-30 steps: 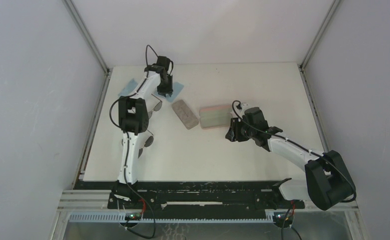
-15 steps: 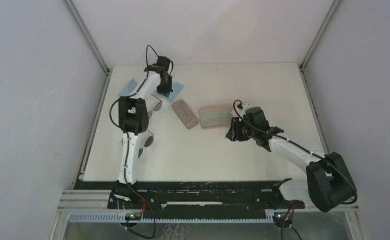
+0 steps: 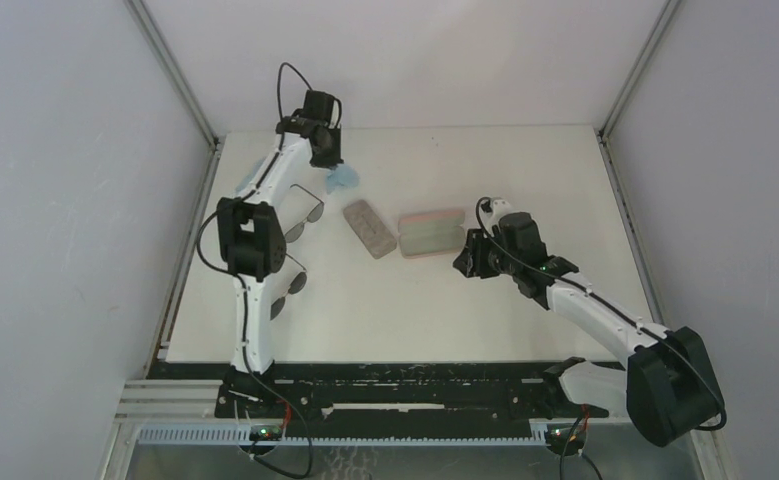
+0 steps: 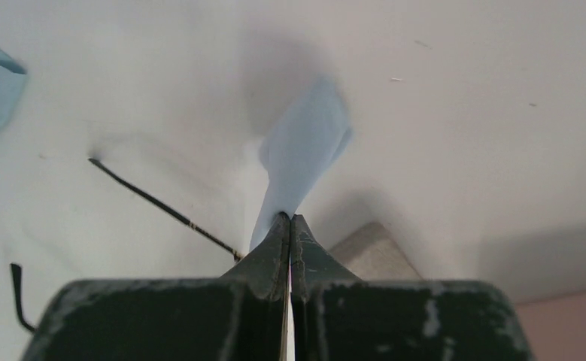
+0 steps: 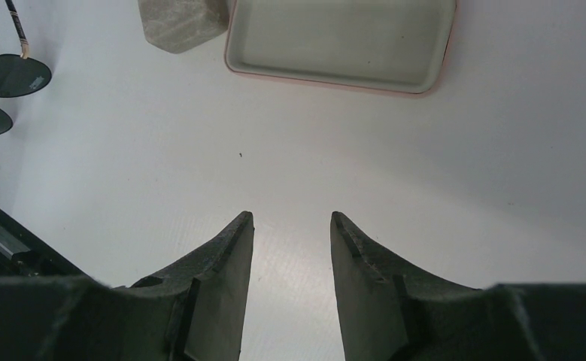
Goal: Organize the sunglasses
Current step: Pick up the glasses cleaning cloth from the center of the board, then place the glasses cleaning cloth at the center of the board.
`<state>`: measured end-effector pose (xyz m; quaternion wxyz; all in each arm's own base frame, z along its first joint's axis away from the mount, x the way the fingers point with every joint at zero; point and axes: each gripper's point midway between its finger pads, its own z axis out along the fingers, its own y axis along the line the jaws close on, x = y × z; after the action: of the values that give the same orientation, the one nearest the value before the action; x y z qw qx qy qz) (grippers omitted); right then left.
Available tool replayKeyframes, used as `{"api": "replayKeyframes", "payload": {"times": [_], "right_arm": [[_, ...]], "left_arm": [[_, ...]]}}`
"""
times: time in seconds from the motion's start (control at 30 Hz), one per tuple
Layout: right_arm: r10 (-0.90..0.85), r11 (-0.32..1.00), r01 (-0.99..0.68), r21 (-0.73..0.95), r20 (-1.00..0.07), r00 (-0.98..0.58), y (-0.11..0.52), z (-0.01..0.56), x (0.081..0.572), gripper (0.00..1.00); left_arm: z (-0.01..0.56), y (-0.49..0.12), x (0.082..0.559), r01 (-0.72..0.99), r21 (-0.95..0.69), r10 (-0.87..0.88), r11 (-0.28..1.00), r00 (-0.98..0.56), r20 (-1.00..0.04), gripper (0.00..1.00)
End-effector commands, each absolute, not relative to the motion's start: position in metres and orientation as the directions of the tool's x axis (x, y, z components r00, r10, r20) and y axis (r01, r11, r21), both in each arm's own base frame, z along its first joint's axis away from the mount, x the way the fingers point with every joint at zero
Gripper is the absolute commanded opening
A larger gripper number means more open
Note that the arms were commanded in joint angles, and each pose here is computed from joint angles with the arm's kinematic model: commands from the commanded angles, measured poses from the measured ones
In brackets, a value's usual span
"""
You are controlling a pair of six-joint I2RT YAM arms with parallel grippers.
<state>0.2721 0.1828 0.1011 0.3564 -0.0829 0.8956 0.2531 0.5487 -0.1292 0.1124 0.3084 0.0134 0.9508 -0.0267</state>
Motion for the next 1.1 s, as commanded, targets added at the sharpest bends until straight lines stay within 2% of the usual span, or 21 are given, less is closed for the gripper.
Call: {"api": "replayKeyframes", "payload": {"times": [0.0, 0.23, 0.5, 0.83, 1.07], "right_arm": [[0.044, 0.859, -0.348, 0.375, -0.732, -0.680, 0.179, 0.118, 0.275, 0.42], [0.057, 0.852, -0.375, 0.365, -0.777, -0.627, 0.174, 0.135, 0.268, 0.43], [0.097, 0.820, -0.419, 0.390, -0.816, -0.569, 0.178, 0.156, 0.255, 0.50], [0.137, 0.817, -0.386, 0.429, -0.795, -0.592, 0.174, 0.151, 0.241, 0.51], [0.142, 0.836, -0.350, 0.423, -0.783, -0.606, 0.168, 0.141, 0.238, 0.51]], "left_arm": [[0.190, -0.144, 0.533, 0.083, -0.049, 0.024, 0.995, -0.704, -0.710, 0.00], [0.224, -0.160, 0.475, 0.107, -0.108, -0.010, 0.988, -0.661, -0.751, 0.00], [0.227, -0.199, 0.376, 0.228, -0.158, 0.026, 0.961, -0.640, -0.768, 0.00], [0.183, -0.228, 0.271, 0.342, -0.214, 0.091, 0.915, -0.692, -0.716, 0.00], [0.143, -0.196, 0.226, 0.291, -0.086, 0.166, 0.953, -0.736, -0.656, 0.00]]}}
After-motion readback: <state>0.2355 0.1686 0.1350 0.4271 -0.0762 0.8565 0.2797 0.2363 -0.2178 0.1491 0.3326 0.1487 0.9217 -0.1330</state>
